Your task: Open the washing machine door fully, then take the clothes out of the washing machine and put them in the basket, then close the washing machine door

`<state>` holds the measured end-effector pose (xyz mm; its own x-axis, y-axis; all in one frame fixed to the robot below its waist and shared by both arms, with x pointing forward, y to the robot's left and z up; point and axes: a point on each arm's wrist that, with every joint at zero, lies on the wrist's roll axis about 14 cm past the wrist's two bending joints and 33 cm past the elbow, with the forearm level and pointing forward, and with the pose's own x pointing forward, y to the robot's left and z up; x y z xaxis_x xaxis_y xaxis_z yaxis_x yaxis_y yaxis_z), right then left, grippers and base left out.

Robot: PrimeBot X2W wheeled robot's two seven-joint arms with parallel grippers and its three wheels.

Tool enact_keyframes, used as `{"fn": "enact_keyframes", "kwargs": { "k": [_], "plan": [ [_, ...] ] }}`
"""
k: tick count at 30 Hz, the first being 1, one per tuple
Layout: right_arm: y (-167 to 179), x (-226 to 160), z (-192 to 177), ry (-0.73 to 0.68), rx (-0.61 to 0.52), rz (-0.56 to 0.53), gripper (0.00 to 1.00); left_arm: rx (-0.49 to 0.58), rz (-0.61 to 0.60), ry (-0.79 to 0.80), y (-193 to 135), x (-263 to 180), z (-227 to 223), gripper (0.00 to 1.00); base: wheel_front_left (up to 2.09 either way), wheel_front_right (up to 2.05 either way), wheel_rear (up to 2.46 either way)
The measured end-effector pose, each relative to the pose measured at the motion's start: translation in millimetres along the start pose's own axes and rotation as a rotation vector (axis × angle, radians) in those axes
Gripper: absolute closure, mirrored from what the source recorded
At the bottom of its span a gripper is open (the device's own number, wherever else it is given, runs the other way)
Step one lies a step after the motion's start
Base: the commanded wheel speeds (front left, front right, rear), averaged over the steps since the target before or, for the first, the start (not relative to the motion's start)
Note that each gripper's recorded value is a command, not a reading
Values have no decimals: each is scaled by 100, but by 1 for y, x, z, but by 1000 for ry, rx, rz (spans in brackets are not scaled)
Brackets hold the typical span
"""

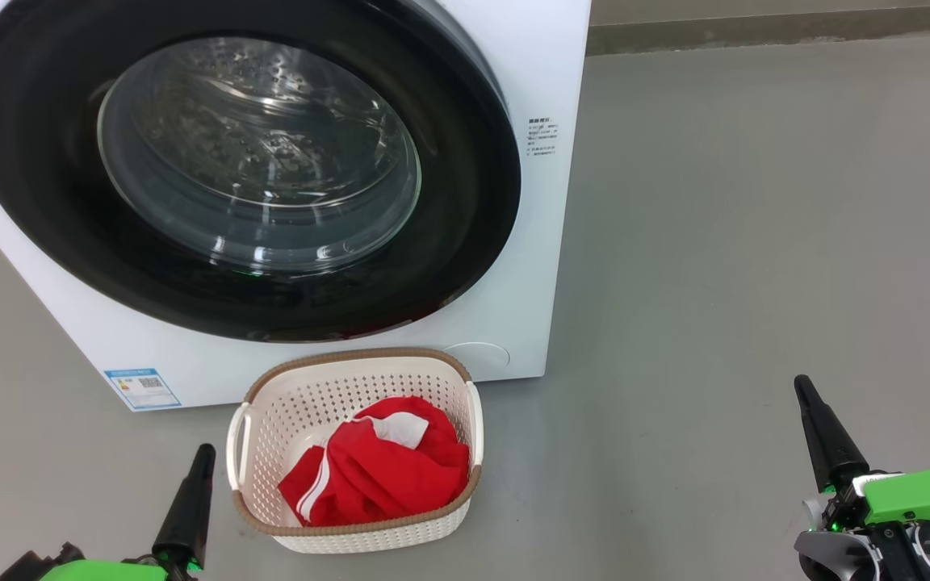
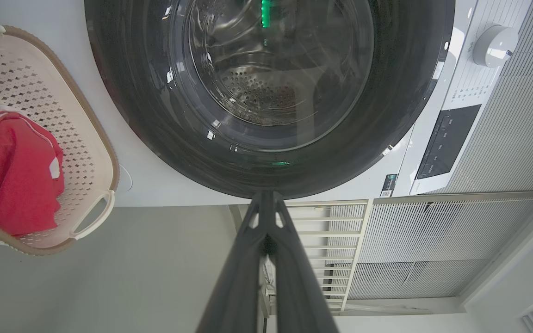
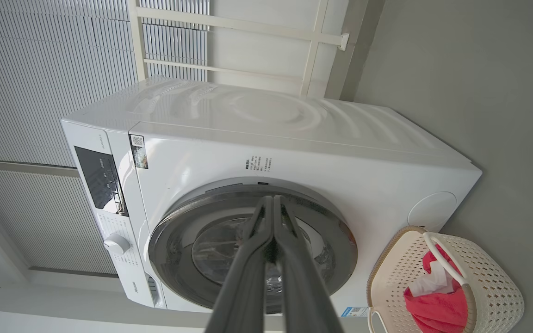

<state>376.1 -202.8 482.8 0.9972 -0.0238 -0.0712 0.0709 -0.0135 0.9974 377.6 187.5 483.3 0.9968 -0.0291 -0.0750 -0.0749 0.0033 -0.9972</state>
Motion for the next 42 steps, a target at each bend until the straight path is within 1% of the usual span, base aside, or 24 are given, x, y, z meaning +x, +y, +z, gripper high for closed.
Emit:
{"fn": "enact_keyframes", "kwargs": {
  "k": [42],
  "plan": [
    [0, 0, 0, -1, 0, 0, 100, -1, 0, 0, 0, 0, 0, 100, 0, 0, 0]
  ]
}}
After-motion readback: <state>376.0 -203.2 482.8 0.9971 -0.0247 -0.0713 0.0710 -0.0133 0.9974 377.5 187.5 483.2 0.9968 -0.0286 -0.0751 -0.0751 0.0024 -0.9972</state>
